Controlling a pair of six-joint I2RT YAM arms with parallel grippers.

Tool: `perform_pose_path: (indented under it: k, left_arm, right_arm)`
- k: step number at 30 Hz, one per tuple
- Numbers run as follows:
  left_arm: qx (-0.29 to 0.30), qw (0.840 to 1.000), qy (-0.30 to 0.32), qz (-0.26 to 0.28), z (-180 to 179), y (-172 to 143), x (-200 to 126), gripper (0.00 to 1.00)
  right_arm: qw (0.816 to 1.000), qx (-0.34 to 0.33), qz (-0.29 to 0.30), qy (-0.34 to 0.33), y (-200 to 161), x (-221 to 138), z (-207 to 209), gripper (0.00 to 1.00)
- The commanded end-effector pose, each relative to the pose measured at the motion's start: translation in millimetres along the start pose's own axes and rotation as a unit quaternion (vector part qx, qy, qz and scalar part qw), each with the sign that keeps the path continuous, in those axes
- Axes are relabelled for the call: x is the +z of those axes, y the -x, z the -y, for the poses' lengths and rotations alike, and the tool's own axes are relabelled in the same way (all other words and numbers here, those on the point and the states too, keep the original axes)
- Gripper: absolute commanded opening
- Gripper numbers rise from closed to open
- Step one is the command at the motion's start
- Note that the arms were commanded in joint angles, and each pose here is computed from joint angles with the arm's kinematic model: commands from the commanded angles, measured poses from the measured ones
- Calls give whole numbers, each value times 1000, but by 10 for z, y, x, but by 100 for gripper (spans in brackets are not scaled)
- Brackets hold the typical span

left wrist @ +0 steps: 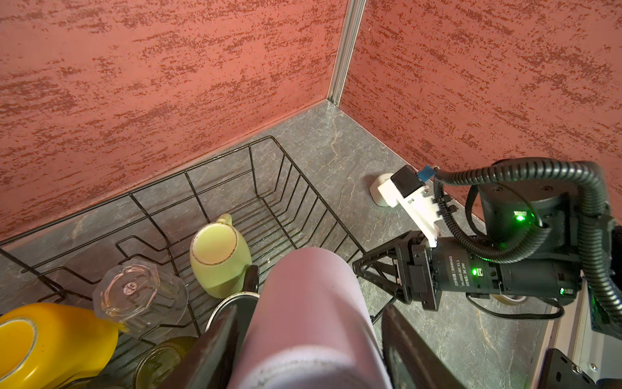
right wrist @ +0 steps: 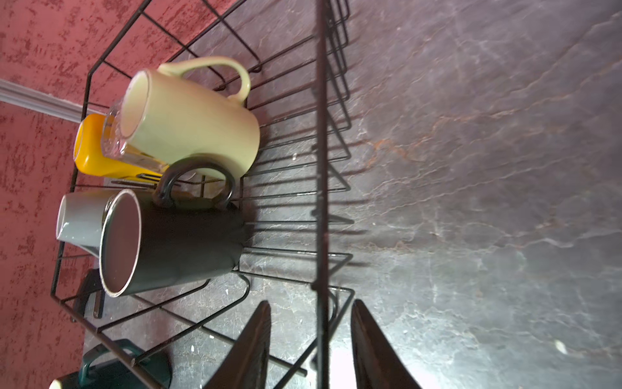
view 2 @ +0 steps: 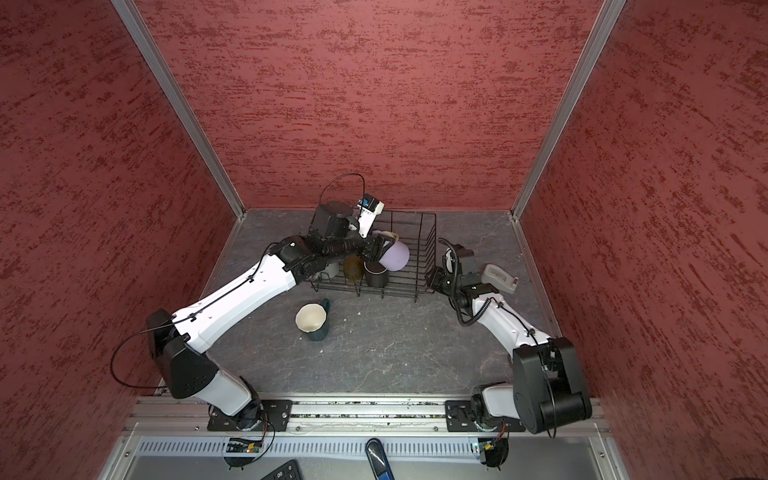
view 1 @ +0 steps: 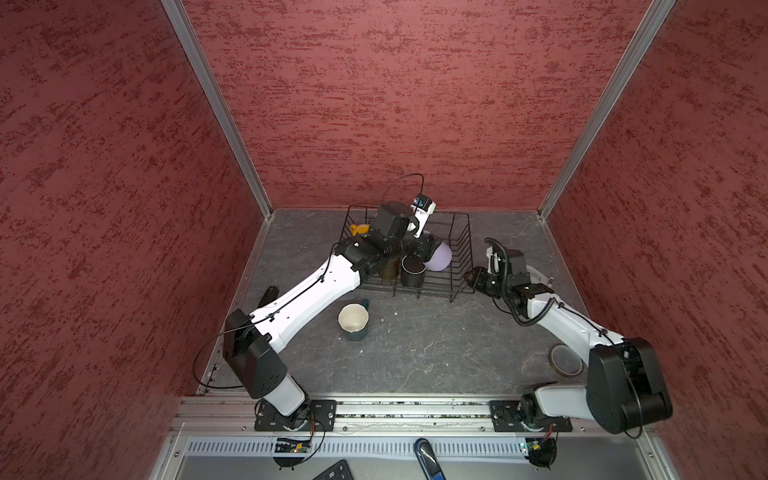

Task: Load cups into a dish rack
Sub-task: Rotate the dish rack at the top-center of the table.

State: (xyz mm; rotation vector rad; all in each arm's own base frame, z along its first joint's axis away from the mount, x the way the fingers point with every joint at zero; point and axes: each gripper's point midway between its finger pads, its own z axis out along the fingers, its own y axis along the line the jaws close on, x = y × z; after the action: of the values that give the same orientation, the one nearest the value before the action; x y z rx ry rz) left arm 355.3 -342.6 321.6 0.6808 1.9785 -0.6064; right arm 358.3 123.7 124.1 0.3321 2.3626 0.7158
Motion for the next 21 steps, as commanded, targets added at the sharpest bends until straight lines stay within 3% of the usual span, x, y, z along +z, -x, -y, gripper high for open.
perform_pose_path:
  k: [1,21]
  left_arm:
    - [-1,999,-11,40,82,253,-8,0]
    - [6,999,11,48,-17,251,384,0]
  right_arm:
    - [1000,-1,7,3,-37,24,-6,36]
    - [1000,-2,-16,6,-447,13,-97,26]
